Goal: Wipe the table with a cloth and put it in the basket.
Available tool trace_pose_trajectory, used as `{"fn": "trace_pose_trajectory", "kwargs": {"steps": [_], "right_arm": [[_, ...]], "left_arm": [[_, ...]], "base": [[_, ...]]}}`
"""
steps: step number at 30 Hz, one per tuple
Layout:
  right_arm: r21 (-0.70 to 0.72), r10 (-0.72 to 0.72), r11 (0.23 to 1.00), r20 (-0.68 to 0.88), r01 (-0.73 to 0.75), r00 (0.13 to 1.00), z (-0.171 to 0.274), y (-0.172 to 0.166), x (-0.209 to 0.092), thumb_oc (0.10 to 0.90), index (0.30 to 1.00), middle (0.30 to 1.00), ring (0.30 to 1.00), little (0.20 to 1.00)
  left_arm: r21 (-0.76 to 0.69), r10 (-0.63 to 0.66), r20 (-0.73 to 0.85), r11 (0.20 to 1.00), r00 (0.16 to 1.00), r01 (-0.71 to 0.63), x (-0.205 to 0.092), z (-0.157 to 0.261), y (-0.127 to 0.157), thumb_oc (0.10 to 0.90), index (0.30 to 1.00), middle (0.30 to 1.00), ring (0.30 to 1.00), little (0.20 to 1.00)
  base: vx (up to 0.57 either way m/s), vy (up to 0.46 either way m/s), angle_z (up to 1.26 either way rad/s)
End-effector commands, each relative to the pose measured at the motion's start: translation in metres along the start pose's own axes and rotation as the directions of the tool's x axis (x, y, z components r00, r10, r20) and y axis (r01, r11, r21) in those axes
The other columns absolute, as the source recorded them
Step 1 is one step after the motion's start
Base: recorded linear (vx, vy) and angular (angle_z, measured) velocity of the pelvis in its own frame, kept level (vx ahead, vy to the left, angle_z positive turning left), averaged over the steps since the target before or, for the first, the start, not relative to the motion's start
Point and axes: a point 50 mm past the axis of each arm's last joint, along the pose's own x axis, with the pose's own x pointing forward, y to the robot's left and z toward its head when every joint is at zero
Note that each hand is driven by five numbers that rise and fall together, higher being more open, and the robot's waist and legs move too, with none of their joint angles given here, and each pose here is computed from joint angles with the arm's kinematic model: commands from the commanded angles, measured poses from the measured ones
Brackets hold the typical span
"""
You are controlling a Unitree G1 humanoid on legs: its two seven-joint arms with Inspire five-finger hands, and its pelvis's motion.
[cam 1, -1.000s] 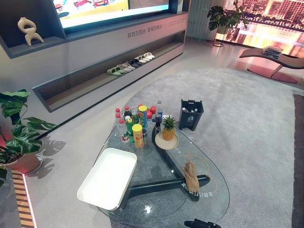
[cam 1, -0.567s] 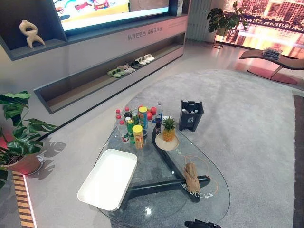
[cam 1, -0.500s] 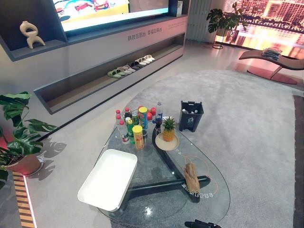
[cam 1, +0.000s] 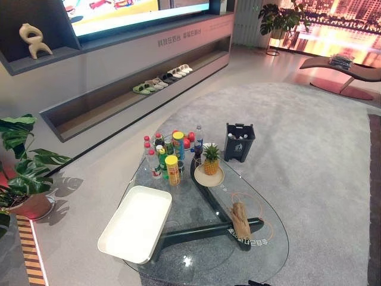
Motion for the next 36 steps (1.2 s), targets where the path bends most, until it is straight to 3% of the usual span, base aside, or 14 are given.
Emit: {"fn": "trace_pose_trajectory", "kwargs": {"steps": [1,8,16,24,27,29,36], "right_arm": [[-0.079,0.021,0.997,0.166,-0.008,0.986,0.042,0.016,0.001,0.8,0.9,0.9,0.9,0.9],[-0.085,0.058,0.996,0.428,-0.024,0.902,0.097,0.038,-0.013,0.8,0.9,0.9,0.9,0.9],[-0.083,0.117,0.993,0.688,-0.082,0.717,0.156,0.059,-0.054,0.8,0.9,0.9,0.9,0.9],[-0.033,-0.006,0.997,0.883,0.075,0.469,0.199,0.056,-0.103,0.8,0.9,0.9,0.9,0.9],[0.034,-0.092,0.983,0.942,0.182,0.322,0.219,0.052,-0.127,0.8,0.9,0.9,0.9,0.9],[0.06,-0.116,0.979,0.949,0.193,0.293,0.224,0.051,-0.132,0.8,0.9,0.9,0.9,0.9],[0.255,-0.275,0.927,0.961,0.273,0.035,0.25,0.046,-0.176,0.8,0.9,0.9,0.9,0.9]], "left_arm": [[0.036,-0.025,0.045,0.999,0.999,0.023,0.003,0.015,-0.022,0.8,0.9,0.9,0.9,0.9],[0.05,-0.036,0.138,0.998,0.99,0.029,0.002,0.03,-0.029,0.8,0.9,0.9,0.9,0.9],[0.049,-0.063,0.224,0.997,0.973,0.054,-0.001,0.047,-0.034,0.8,0.9,0.9,0.9,0.9],[0.042,-0.113,0.305,0.994,0.946,0.105,-0.005,0.061,-0.042,0.8,0.9,0.9,0.9,0.9],[0.06,-0.144,0.356,0.99,0.923,0.131,-0.009,0.072,-0.051,0.8,0.9,0.9,0.9,0.9],[0.06,-0.149,0.367,0.989,0.918,0.137,-0.01,0.075,-0.054,0.8,0.9,0.9,0.9,0.9],[0.049,-0.172,0.415,0.985,0.893,0.167,-0.016,0.09,-0.069,0.8,0.9,0.9,0.9,0.9]], "base": [[-0.08,-0.017,-0.01],[-0.05,-0.014,-0.01],[-0.06,0.006,0.01],[-0.04,0.053,0.01],[-0.07,0.052,0.02],[-0.06,0.044,-0.01],[-0.06,0.029,-0.01]]}}
